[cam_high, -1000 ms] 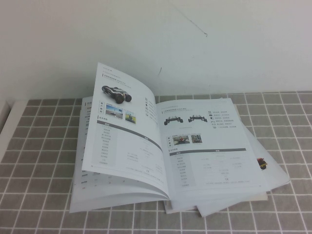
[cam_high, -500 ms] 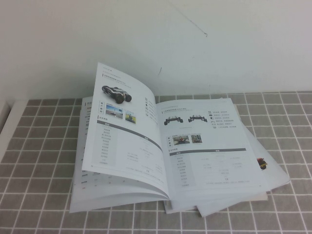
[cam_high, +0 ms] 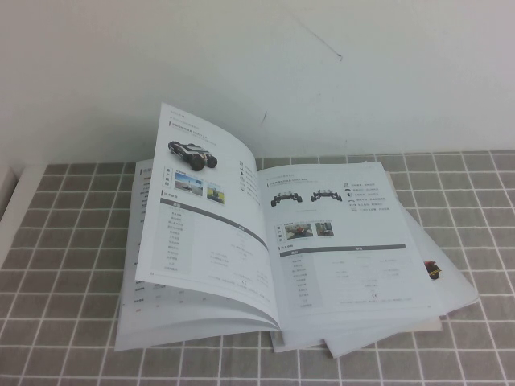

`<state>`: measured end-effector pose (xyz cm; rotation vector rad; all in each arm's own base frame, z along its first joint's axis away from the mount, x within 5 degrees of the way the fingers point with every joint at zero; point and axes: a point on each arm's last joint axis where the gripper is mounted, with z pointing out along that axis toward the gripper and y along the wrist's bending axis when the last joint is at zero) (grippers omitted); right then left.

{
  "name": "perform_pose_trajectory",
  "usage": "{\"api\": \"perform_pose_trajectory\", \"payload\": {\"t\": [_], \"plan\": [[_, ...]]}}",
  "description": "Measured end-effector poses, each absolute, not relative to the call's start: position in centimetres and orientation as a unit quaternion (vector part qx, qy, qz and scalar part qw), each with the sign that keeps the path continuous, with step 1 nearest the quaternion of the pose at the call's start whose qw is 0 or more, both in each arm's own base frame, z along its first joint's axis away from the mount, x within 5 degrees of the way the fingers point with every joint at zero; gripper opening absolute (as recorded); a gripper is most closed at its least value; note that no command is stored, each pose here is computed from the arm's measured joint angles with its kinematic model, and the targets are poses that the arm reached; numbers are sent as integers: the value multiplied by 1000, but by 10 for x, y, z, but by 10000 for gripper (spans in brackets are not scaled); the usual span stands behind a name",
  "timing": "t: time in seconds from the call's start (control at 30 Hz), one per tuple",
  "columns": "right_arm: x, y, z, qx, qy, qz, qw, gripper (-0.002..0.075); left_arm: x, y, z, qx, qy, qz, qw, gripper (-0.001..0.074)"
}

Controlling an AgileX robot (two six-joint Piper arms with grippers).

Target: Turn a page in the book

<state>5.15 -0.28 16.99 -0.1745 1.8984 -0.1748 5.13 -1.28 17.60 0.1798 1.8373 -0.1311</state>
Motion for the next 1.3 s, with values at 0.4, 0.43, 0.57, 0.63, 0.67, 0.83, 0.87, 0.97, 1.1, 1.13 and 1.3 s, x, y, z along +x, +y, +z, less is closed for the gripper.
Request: {"api": "perform_pose_trajectory", "payload": {"t": [0.4, 0.43, 0.57, 0.63, 0.67, 0.83, 0.87, 0.97, 1.1, 1.13, 1.3], "plan": [[51, -3, 170, -75, 811, -75, 576, -1, 51, -13, 176, 78, 793, -57, 602, -4], [51, -3, 170, -75, 811, -75, 576, -1, 51, -13, 176, 78, 793, -57, 602, -4], [51, -3, 170, -84, 810, -85, 575, -1, 51, -13, 176, 78, 793, -57, 602, -4], [51, -4, 170, -91, 809, -95, 573, -1, 51, -13, 176, 79, 793, -56, 602, -4], [52, -4, 170, -93, 807, -96, 575, -1, 51, -13, 176, 79, 793, -55, 602, -4], [54, -4, 177, -102, 778, -108, 611, -1, 52, -13, 178, 72, 785, -60, 613, -4], [55, -3, 181, -102, 765, -110, 627, -1, 52, -13, 179, 70, 780, -60, 619, -4], [57, -2, 192, -102, 722, -114, 675, -1, 54, -12, 183, 63, 765, -59, 638, -4], [56, -1, 206, -100, 666, -117, 729, -1, 55, -11, 192, 23, 733, -88, 675, -4], [56, 0, 210, -99, 653, -118, 741, -1, 55, -10, 194, 15, 725, -93, 682, -4], [52, 1, 226, -84, 580, -107, 803, -1, 56, -5, 208, -43, 669, -122, 732, -4]]}}
